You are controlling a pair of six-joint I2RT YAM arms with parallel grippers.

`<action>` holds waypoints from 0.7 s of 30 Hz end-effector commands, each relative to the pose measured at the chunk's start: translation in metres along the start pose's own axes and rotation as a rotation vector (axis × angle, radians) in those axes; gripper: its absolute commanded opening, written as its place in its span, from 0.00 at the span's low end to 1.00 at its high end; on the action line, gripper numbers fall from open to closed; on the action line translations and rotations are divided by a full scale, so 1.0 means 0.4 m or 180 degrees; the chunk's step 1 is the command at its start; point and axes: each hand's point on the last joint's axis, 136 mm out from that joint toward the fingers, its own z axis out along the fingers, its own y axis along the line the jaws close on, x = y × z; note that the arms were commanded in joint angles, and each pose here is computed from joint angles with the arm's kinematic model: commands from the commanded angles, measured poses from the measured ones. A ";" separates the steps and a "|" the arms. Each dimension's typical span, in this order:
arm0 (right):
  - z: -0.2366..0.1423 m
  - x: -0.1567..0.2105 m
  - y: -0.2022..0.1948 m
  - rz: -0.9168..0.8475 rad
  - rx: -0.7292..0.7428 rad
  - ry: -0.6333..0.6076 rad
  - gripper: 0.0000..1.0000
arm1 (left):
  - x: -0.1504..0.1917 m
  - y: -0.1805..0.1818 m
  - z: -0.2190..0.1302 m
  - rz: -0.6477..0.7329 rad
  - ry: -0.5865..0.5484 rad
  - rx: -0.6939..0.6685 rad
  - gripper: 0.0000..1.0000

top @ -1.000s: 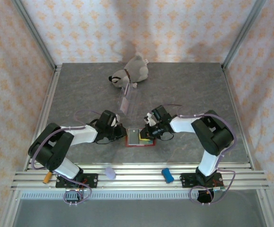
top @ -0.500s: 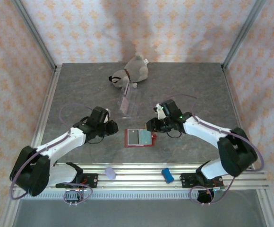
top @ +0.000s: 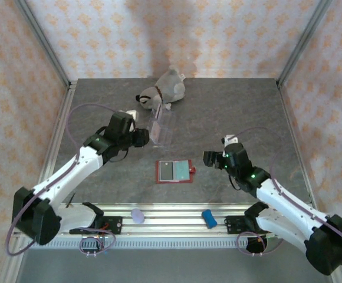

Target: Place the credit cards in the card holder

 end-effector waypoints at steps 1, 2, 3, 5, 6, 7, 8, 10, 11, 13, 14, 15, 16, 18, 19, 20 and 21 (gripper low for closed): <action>-0.008 -0.034 -0.065 -0.0037 0.0398 -0.0407 0.91 | -0.028 0.005 0.031 0.0263 0.0112 -0.0161 0.46; -0.004 -0.023 -0.073 -0.0006 0.0424 -0.0413 0.91 | -0.036 0.006 0.046 0.0303 0.0149 -0.0211 0.48; 0.000 -0.011 -0.078 0.0002 0.0422 -0.0418 0.91 | -0.042 0.010 0.062 0.0344 0.0191 -0.0285 0.49; 0.001 -0.006 -0.074 -0.0009 0.0372 -0.0432 0.92 | -0.048 0.017 0.087 0.0445 0.0293 -0.0419 0.53; 0.000 -0.008 -0.072 -0.0020 0.0355 -0.0449 0.92 | -0.051 0.022 0.103 0.0511 0.0332 -0.0505 0.54; 0.000 -0.010 -0.072 -0.0022 0.0352 -0.0472 0.93 | -0.054 0.026 0.113 0.0568 0.0365 -0.0585 0.56; 0.001 -0.009 -0.074 -0.0017 0.0364 -0.0482 0.93 | -0.060 0.029 0.120 0.0640 0.0394 -0.0676 0.58; 0.002 -0.008 -0.074 -0.0021 0.0360 -0.0479 0.93 | -0.066 0.039 0.131 0.0767 0.0472 -0.0885 0.64; 0.003 -0.007 -0.073 -0.0024 0.0352 -0.0475 0.93 | -0.070 0.047 0.134 0.0825 0.0498 -0.1003 0.70; 0.002 -0.007 -0.072 -0.0027 0.0347 -0.0476 0.94 | -0.077 0.056 0.141 0.0951 0.0514 -0.1201 0.82; 0.003 -0.006 -0.072 -0.0031 0.0345 -0.0478 0.94 | -0.082 0.059 0.146 0.1023 0.0511 -0.1290 0.95; 0.002 -0.007 -0.072 -0.0031 0.0338 -0.0488 0.94 | -0.083 0.058 0.153 0.1101 0.0521 -0.1357 0.99; 0.002 -0.008 -0.071 -0.0028 0.0333 -0.0498 0.94 | -0.084 0.056 0.159 0.1161 0.0540 -0.1399 0.99; 0.003 -0.005 -0.072 -0.0036 0.0336 -0.0491 0.95 | -0.085 0.055 0.168 0.1265 0.0605 -0.1508 0.99; 0.003 -0.007 -0.071 -0.0035 0.0329 -0.0494 0.96 | -0.088 0.059 0.171 0.1303 0.0627 -0.1579 0.99; 0.003 -0.007 -0.070 -0.0032 0.0324 -0.0495 0.97 | -0.088 0.064 0.175 0.1356 0.0643 -0.1669 0.99; 0.003 -0.006 -0.070 -0.0035 0.0318 -0.0491 0.97 | -0.089 0.071 0.181 0.1405 0.0657 -0.1755 0.99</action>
